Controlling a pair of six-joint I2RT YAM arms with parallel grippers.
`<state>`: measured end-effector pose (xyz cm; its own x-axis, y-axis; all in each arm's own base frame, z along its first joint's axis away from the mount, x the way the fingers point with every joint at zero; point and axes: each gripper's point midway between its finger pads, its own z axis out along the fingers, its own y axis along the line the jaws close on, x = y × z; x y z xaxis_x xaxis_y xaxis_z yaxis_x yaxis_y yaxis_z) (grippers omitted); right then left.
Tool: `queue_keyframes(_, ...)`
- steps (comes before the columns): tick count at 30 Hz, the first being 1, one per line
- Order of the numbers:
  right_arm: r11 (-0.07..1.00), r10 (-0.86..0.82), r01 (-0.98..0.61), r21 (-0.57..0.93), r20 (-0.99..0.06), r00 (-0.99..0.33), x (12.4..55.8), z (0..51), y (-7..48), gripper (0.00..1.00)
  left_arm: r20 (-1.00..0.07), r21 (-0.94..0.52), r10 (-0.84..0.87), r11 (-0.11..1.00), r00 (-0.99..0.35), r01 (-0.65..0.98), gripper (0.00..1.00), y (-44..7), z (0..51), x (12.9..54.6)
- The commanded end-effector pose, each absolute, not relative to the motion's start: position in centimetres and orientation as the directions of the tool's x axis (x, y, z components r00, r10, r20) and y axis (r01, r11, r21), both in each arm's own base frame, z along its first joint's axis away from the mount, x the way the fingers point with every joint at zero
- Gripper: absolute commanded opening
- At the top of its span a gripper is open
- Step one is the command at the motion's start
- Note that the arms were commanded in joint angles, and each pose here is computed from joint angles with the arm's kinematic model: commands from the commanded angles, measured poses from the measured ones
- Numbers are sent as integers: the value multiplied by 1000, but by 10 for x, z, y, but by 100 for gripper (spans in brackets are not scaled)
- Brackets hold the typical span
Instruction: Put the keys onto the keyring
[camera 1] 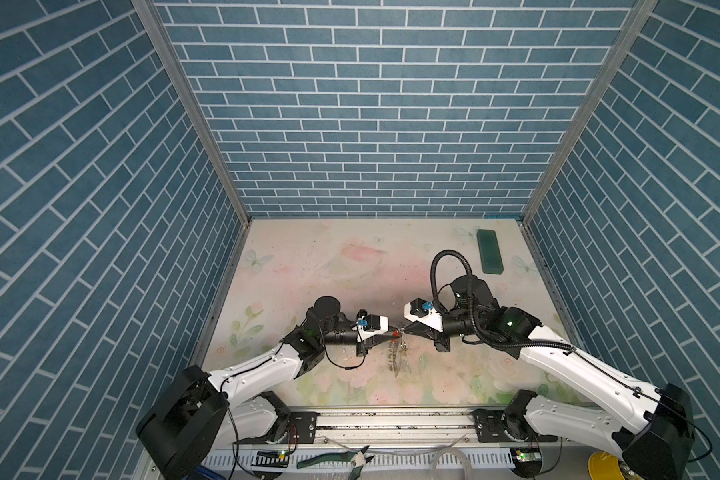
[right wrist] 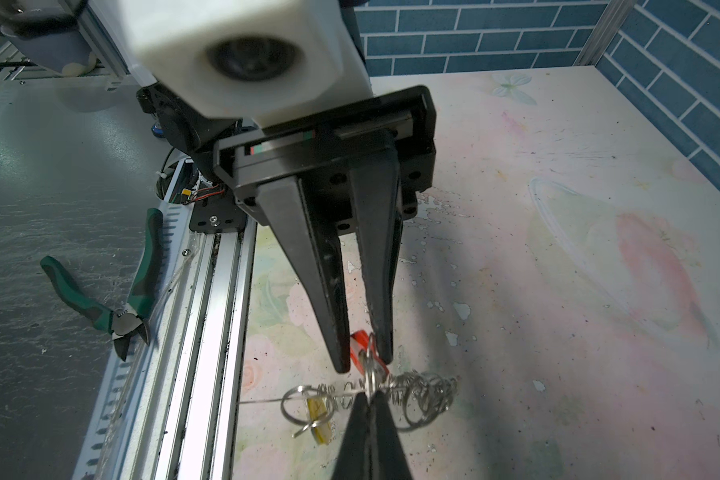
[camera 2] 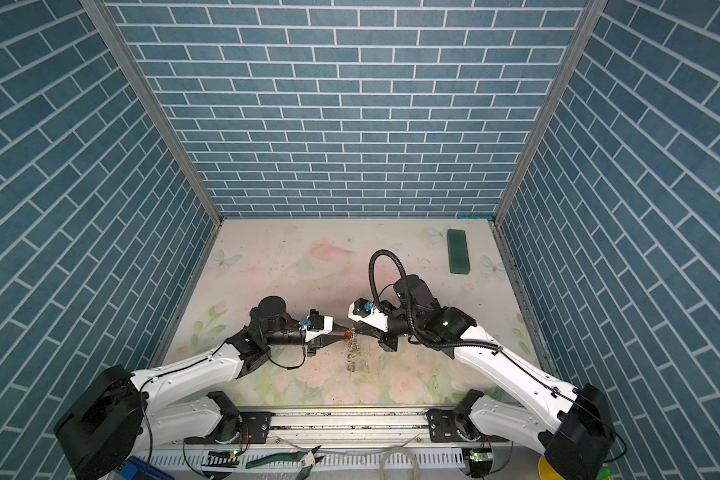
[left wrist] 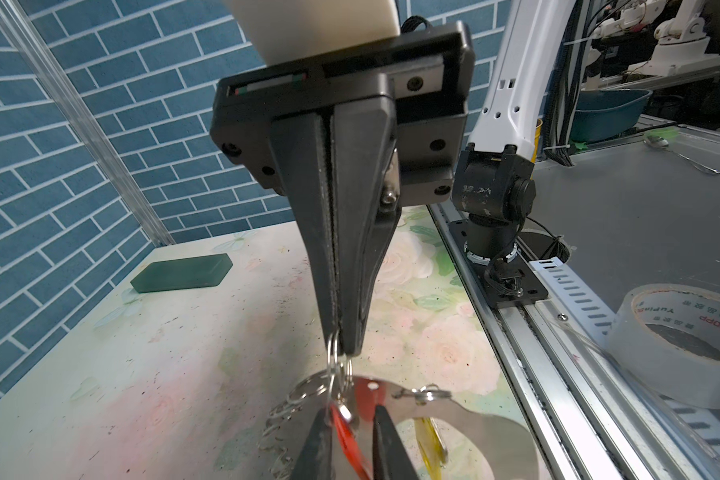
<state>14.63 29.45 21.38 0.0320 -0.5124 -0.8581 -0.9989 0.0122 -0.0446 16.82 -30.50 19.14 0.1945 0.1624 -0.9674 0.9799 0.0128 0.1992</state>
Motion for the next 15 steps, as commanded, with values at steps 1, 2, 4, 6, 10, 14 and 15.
queue_keyframes(1,-9,-467,-996,-90,-880,84,148,224,303,0,-966,198,174,24,191,980,17,-308,192,172)
queue_keyframes(2,-9,-465,-996,-88,-882,82,148,224,303,0,-966,198,178,34,189,980,16,-308,191,174)
queue_keyframes(4,-9,-462,-996,-87,-883,81,148,224,304,0,-965,199,186,50,187,979,14,-308,190,177)
queue_keyframes(6,-5,-462,-996,-90,-883,82,149,223,304,0,-964,199,194,61,184,978,12,-308,189,179)
queue_keyframes(10,16,-456,-995,-93,-887,76,152,223,303,0,-963,198,202,76,179,977,6,-307,188,182)
queue_keyframes(14,33,-424,-995,-94,-903,72,152,227,303,0,-959,199,224,91,175,976,3,-306,183,185)
queue_keyframes(15,36,-410,-995,-96,-909,73,151,230,303,0,-958,200,229,94,174,975,3,-306,182,185)
